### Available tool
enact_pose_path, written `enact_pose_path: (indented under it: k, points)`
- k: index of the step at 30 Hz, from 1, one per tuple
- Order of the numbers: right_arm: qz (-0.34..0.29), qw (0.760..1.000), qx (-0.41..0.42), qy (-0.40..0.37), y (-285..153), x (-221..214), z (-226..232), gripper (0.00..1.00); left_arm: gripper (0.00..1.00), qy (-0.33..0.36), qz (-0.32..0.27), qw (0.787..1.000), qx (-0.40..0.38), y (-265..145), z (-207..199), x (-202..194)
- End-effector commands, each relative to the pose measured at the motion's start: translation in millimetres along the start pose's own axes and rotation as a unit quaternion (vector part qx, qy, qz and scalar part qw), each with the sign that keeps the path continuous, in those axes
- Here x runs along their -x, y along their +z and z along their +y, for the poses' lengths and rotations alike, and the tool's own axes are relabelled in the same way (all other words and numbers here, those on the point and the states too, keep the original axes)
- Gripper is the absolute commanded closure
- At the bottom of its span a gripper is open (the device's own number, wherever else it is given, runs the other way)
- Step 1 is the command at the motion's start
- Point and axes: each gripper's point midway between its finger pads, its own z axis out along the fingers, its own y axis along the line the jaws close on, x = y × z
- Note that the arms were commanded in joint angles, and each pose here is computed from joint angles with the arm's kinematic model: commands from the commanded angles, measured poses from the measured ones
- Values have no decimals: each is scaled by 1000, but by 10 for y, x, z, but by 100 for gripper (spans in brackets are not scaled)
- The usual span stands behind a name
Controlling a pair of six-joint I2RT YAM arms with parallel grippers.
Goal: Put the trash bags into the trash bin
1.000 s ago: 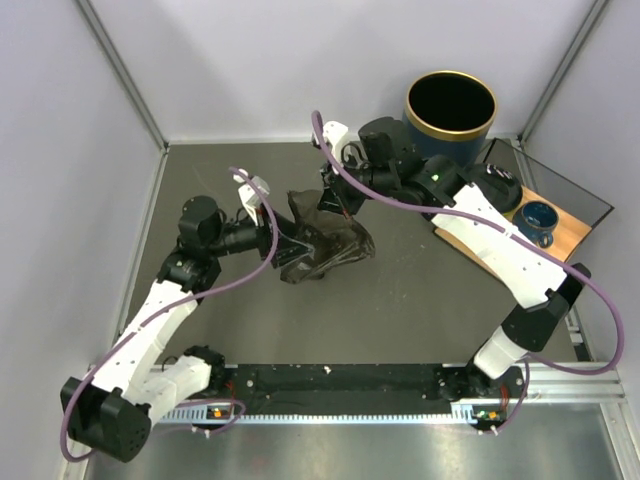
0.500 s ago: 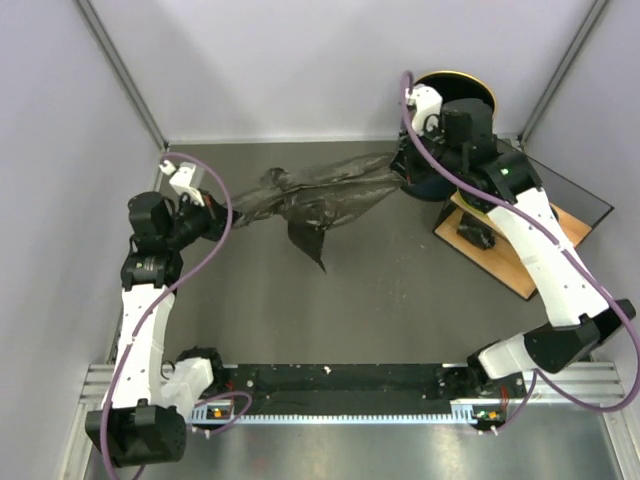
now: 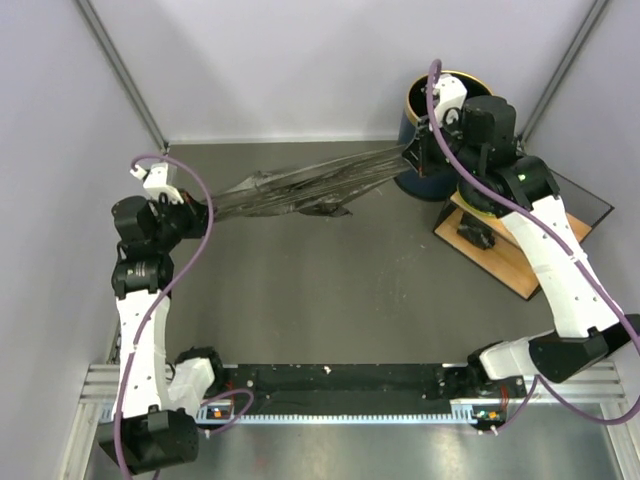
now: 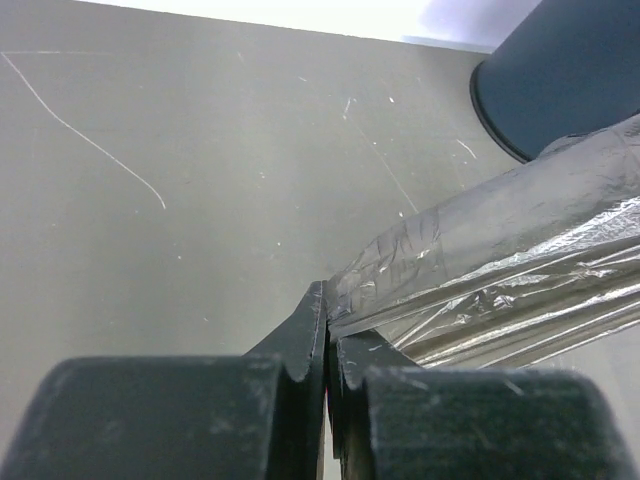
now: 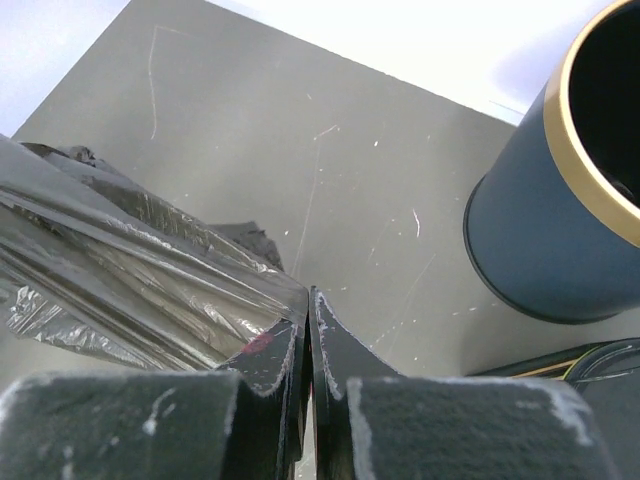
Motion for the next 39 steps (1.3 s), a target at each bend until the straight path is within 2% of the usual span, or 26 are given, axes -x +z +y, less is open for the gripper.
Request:
enact_pose_path:
  k: [1,5,8,10,11,12,13,15,16,17,18,19,20,22,23,25,26,28,30,31,34,35,36,37,38,39]
  points:
    - [-58,997,-53,2,-160,337,-312,100,100,-10,-3,1000,20,-32,135,106]
    - [-21,998,54,25,116,143,85,100,100,39,31,989,-142,85,-505,108]
    - [-21,988,154,14,339,343,645,100,100,101,19,959,-265,101,-1425,479]
    - [-82,972,222,-9,216,901,1058,100,100,118,-18,938,-325,66,-1855,844]
    - [-79,971,227,-1,486,968,1096,100,100,130,-62,932,-332,37,-2020,1305]
    - [-177,960,218,-14,99,1652,1097,100,100,138,-93,929,-330,-1,-2085,1557]
    - [-226,950,212,-27,-49,1937,1099,100,100,160,-152,918,-329,-93,-2177,1907]
    - [-317,917,239,-39,-661,2373,1230,100,100,200,-251,881,-349,-545,-2405,2363]
    - [-384,884,259,-62,-1068,2605,1350,100,100,235,-335,837,-362,-886,-2547,2598]
    - [-342,899,262,-78,-695,2278,1391,100,100,260,-363,818,-362,-1098,-2552,2485]
    - [-382,880,258,-114,-1241,2271,1470,100,100,274,-364,809,-370,-1156,-2600,2357]
    - [-368,878,269,-143,-1185,2022,1661,100,100,273,-305,833,-372,-1052,-2544,2017]
    - [-282,908,260,-171,-562,1320,1660,100,100,311,-242,844,-365,-698,-2403,1542]
    - [-190,934,251,-169,-209,544,1558,100,100,333,-92,866,-361,-223,-2162,548]
    - [-54,954,237,-174,218,-418,1394,100,100,361,50,871,-330,82,-1740,-428]
    - [78,954,229,-175,508,-1384,1238,100,100,355,203,852,-328,154,-1323,-1380]
    - [147,943,238,-180,524,-1982,1153,100,100,351,280,826,-342,13,-1103,-1961]
    - [203,928,256,-180,477,-2405,1132,100,100,357,338,794,-358,-147,-985,-2297]
    - [250,913,285,-151,317,-2605,1205,100,100,354,342,780,-388,-284,-1019,-2369]
    - [256,910,294,-140,286,-2587,1248,100,100,358,337,779,-390,-310,-1038,-2330]
    - [181,946,260,-73,443,-1690,1062,100,100,337,248,833,-363,23,-1279,-1454]
    - [108,959,257,-46,497,-922,1035,100,100,279,161,895,-307,176,-1295,-492]
    - [60,974,218,-26,502,-448,704,100,100,235,100,921,-294,225,-1313,68]
    - [13,979,201,-19,461,-32,589,100,100,212,12,930,-299,255,-1382,710]
    - [-46,978,201,-2,260,485,588,100,100,129,-37,956,-260,155,-1274,1230]
    - [-69,977,199,-5,184,651,578,100,100,128,-64,953,-265,119,-1305,1359]
